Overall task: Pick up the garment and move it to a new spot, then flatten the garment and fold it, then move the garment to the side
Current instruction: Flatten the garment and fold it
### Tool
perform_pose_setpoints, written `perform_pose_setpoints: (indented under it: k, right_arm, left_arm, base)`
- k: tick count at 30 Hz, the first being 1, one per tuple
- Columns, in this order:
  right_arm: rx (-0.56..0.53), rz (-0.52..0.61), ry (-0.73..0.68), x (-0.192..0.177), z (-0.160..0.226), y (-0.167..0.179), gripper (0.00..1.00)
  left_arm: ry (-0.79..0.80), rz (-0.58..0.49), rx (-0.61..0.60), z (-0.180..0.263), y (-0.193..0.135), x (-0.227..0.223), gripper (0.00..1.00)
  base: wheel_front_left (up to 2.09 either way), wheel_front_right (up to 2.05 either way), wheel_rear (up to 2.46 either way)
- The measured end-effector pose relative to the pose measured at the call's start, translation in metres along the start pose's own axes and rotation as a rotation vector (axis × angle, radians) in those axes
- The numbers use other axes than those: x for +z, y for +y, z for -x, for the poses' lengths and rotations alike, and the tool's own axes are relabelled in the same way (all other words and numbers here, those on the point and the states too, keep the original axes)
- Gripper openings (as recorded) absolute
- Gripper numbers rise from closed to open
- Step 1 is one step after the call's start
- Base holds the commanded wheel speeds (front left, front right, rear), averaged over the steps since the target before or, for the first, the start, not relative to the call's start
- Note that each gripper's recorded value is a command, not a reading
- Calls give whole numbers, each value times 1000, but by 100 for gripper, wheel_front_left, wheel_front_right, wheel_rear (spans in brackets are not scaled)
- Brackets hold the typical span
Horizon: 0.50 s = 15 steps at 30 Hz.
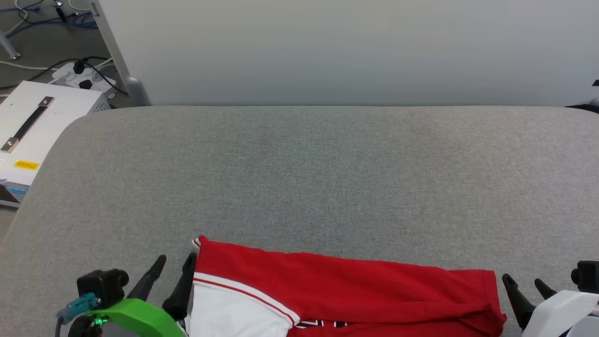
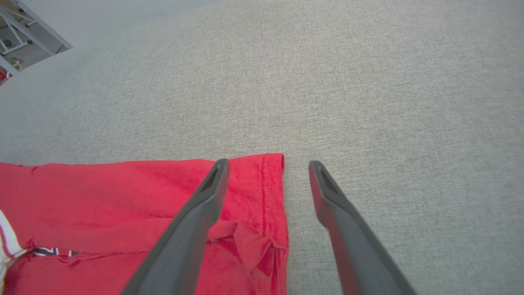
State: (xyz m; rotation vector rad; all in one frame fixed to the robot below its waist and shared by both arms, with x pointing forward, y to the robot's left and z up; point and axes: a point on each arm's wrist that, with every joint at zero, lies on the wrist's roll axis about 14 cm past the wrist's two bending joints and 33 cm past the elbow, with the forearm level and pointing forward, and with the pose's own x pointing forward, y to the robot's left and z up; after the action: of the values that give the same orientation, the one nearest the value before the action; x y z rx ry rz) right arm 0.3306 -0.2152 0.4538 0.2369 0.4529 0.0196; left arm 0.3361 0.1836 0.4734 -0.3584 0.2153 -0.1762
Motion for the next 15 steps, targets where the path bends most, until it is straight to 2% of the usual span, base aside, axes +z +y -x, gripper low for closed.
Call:
perform_pose_setpoints:
  k: [6,15]
  right_arm:
    - [-36,48,105,-7,0,-17,100]
    - [-3,82,264,-37,-16,-9,100]
  left_arm:
    - [-158,-88,29,-14,-10,38,100]
    - [-300,-191,49,-23,-17,67,100]
  base:
    - [0,0,0]
    - [0,0,0]
